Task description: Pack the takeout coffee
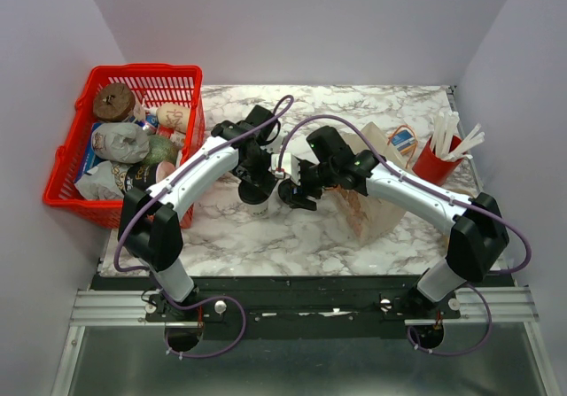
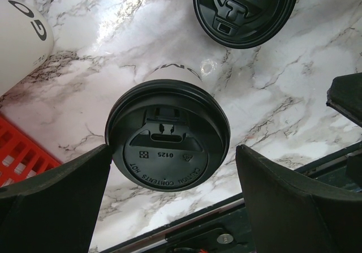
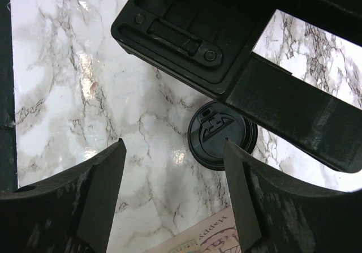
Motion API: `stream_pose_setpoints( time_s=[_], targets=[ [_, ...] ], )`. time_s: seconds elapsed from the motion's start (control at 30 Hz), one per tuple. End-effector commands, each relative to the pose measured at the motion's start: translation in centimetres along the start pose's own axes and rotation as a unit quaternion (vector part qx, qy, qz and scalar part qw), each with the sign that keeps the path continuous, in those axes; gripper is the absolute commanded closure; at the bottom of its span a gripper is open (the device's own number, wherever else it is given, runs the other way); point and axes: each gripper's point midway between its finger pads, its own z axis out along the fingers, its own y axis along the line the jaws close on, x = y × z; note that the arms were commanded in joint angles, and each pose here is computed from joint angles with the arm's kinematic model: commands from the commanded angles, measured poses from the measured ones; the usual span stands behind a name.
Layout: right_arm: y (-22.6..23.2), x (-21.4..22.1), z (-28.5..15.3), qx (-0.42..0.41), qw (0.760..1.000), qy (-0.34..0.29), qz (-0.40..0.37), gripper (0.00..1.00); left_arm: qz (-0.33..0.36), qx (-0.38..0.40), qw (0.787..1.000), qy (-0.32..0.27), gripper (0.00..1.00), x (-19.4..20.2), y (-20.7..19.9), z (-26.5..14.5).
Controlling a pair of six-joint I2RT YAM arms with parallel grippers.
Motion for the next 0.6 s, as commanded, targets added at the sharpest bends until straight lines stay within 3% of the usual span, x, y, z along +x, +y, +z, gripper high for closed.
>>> stream_pose_setpoints(
  time_s=[0.0, 0.37, 0.57],
  targets=[
    [-0.5, -0.3, 0.2, 0.003, 1.000, -0.004, 0.005, 0.21, 0.001, -0.007, 1.000, -0.017, 0.02, -0.9, 0.3, -0.7],
    [-0.4, -0.1, 0.3, 0.002, 1.000, -0.002, 0.005, 0.21, 0.004, -0.013, 1.000, -0.025, 0.02, -1.2, 0.5, -1.0],
    [-0.4, -0.1, 0.2, 0.003, 1.000, -0.001, 0.006, 0.21, 0.056, -0.020, 0.997, -0.049, 0.02, -1.7, 1.1, -2.3]
  ],
)
